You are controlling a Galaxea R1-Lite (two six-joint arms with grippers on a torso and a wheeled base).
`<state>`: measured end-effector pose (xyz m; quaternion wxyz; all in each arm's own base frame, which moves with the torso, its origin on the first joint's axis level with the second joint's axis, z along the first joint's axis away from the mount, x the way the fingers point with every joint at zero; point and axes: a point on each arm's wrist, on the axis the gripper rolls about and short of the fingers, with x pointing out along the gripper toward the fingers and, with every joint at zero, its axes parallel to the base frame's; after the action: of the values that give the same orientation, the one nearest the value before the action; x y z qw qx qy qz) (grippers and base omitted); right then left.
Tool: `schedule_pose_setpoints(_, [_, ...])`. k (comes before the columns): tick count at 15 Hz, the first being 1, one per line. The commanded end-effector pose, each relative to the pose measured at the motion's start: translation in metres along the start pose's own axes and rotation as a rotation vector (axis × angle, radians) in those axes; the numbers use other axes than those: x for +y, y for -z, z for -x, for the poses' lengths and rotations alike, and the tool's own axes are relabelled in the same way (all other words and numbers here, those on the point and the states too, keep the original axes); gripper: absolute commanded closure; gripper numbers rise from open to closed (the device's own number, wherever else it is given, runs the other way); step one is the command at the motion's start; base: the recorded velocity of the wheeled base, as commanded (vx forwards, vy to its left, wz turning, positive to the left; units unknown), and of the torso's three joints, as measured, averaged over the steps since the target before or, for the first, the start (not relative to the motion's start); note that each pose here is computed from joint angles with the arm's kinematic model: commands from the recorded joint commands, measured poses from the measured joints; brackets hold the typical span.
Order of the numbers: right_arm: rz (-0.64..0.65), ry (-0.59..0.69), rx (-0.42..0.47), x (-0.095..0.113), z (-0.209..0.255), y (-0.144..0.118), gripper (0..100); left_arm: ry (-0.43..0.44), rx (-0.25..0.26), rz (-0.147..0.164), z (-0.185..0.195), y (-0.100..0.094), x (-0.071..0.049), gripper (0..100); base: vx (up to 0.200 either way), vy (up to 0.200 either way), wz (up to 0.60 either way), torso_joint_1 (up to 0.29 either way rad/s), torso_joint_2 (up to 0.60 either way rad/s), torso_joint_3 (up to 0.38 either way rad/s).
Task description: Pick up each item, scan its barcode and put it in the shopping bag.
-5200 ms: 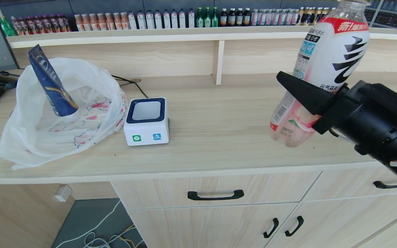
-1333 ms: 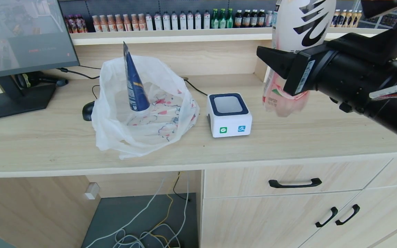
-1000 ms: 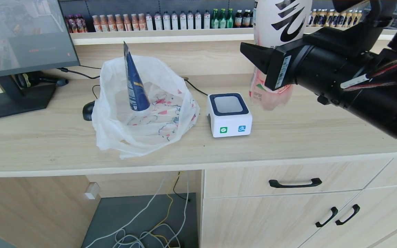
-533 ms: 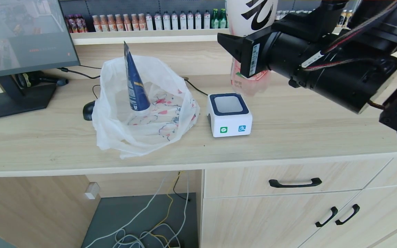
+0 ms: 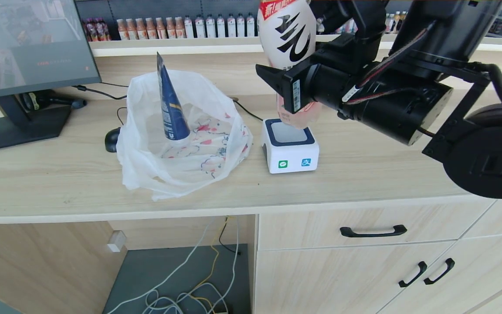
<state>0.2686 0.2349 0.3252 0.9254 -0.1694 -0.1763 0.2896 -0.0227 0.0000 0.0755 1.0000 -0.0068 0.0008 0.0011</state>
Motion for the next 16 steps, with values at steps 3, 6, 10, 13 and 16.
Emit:
schedule_pose_setpoints(3, [0.137,-0.080,0.010,-0.025,-0.012,0.007,100,0.001,0.000,0.000,0.000,0.000,0.000,0,0.000,0.000,0.00,0.000,0.00,0.000])
schedule_pose_setpoints(6, [0.204,-0.127,0.013,-0.039,-0.015,0.012,100,-0.001,0.000,0.000,0.000,0.000,0.000,0,0.000,0.000,0.00,0.000,0.00,0.000])
schedule_pose_setpoints(10, [0.313,-0.238,0.005,-0.053,-0.015,0.029,100,-0.001,0.000,0.000,0.000,0.000,0.000,0,0.000,0.000,0.00,0.000,0.00,0.000])
schedule_pose_setpoints(13, [0.335,-0.292,-0.012,-0.050,-0.018,0.036,100,-0.001,0.000,0.000,0.000,0.000,0.000,0,0.000,0.000,0.00,0.000,0.00,0.000])
schedule_pose_setpoints(16, [0.363,-0.334,0.002,-0.056,-0.018,0.045,100,-0.001,0.000,0.000,0.000,0.000,0.000,0,0.000,0.000,0.00,0.000,0.00,0.000])
